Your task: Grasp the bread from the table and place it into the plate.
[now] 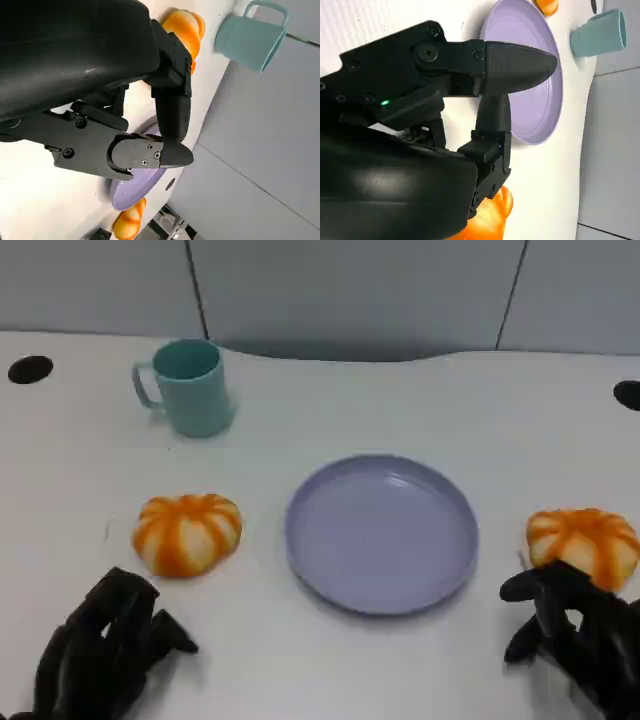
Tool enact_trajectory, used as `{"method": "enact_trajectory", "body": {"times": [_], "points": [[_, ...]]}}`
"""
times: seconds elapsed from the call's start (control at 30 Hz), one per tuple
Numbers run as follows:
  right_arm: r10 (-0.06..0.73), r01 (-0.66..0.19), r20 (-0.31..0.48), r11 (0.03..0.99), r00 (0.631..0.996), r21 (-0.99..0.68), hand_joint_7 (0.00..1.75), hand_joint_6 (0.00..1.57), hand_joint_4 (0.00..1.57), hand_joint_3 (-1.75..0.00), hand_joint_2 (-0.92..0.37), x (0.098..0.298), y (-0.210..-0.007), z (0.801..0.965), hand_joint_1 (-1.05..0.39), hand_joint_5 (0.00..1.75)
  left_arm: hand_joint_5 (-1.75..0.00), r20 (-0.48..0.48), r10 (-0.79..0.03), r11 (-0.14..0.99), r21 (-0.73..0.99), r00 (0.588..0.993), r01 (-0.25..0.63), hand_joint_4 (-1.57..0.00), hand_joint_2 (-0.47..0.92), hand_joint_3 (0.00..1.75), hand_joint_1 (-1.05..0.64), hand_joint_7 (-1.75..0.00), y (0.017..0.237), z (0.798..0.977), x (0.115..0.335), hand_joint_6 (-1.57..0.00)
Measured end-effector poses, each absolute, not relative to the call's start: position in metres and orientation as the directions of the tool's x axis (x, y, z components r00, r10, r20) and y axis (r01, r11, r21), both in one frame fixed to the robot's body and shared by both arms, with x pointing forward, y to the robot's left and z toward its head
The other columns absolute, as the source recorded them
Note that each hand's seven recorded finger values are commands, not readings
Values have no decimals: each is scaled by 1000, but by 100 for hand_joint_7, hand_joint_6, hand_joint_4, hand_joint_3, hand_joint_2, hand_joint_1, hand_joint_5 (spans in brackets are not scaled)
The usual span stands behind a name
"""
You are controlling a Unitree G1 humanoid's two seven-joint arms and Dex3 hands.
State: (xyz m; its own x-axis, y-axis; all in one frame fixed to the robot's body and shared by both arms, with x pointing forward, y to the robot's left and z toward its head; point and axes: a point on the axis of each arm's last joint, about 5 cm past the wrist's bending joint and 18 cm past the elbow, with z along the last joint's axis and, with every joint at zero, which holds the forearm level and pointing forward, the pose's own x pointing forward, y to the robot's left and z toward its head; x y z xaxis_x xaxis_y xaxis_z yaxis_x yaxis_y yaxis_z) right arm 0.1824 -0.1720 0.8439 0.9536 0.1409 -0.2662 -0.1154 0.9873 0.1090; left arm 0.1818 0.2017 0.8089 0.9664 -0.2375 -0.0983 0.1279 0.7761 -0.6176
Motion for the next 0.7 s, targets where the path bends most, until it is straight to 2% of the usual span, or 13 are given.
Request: {"method": "enact_trajectory", "body": {"times": [0.33,0.37,0.43,0.53,0.63,0.7], "points": [[143,-116,-264,987,954,114,147,46,53,-55,-92,182,-171,844,-28,175,-175,-82,-229,795,-591,970,137,-65,92,32,-52,-175,203,811,182,-42],[143,-117,-263,987,954,115,147,46,53,-55,-92,182,-171,844,-29,175,-175,-70,-226,808,-571,972,147,-60,92,35,-55,-171,204,812,182,-41],[144,-117,-263,986,954,117,146,44,52,-56,-92,182,-171,844,-28,174,-175,-26,-222,875,-447,975,187,-58,92,37,-57,-168,205,820,185,-41],[146,-118,-262,986,954,120,146,43,51,-57,-92,183,-168,844,-27,174,-175,99,-238,959,-136,966,251,-58,92,34,-55,-159,206,842,192,-46],[146,-118,-262,986,954,119,146,44,51,-56,-92,183,-167,844,-27,174,-173,212,-306,943,197,928,267,-62,92,27,-46,-143,207,864,200,-56],[150,-122,-261,985,954,122,147,45,51,-55,-92,183,-165,844,-28,175,-169,255,-364,887,388,896,250,-60,92,18,-48,-137,206,878,209,-58]]}}
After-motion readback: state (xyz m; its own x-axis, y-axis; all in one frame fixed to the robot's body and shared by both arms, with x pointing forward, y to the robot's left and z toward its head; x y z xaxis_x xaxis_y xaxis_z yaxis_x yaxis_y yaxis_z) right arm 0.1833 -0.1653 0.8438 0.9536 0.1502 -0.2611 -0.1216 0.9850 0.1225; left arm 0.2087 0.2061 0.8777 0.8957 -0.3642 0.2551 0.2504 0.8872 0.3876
